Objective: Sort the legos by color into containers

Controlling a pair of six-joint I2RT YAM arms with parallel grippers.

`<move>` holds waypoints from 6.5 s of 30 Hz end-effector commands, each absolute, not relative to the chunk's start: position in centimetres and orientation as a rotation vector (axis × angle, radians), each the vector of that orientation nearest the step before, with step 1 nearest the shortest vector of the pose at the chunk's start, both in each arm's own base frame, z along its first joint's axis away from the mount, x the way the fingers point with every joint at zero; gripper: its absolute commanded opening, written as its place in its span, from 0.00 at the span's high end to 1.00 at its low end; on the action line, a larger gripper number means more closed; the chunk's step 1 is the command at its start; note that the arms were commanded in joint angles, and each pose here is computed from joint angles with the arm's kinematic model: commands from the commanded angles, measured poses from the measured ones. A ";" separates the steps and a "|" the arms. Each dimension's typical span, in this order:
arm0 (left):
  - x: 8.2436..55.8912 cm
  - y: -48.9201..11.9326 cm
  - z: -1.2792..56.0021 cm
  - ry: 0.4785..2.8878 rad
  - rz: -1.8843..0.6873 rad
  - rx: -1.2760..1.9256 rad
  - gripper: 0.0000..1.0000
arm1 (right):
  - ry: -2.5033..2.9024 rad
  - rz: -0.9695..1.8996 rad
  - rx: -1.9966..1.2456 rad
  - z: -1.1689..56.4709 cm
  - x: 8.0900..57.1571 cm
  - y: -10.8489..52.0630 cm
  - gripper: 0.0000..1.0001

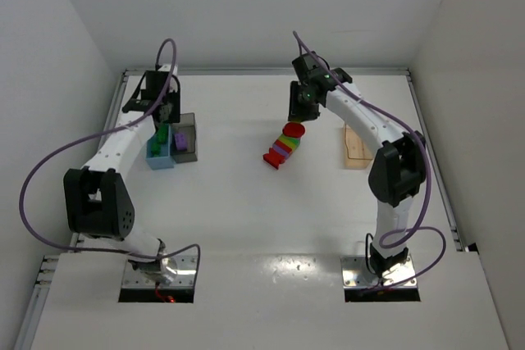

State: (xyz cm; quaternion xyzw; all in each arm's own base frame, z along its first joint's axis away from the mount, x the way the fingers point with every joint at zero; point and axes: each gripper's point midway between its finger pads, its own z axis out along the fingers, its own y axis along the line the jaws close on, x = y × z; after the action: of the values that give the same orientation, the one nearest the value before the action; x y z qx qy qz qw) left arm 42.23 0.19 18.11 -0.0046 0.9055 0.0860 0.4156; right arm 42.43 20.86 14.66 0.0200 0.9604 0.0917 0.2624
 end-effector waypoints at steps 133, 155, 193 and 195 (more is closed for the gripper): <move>16.8 -28.6 15.2 0.779 0.390 1.542 1.00 | 2.712 0.720 -0.318 14.8 35.4 34.1 1.00; 36.1 -21.7 23.5 2.034 -0.294 0.447 0.92 | 2.168 -0.208 -0.263 22.7 40.3 10.8 1.00; 39.6 -27.7 23.8 2.011 -0.683 0.675 0.84 | 2.543 -0.103 -0.037 7.4 39.9 -8.3 0.95; 39.6 -29.2 23.5 2.005 -0.707 0.707 0.82 | 2.565 -0.091 -0.025 6.7 39.6 -8.6 0.86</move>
State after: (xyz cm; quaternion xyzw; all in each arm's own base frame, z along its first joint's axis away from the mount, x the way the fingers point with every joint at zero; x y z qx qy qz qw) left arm 39.03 -26.85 21.27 0.2627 0.8335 -0.2589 0.4114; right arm 39.11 -8.68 7.01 0.0004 0.9600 -0.0467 0.2761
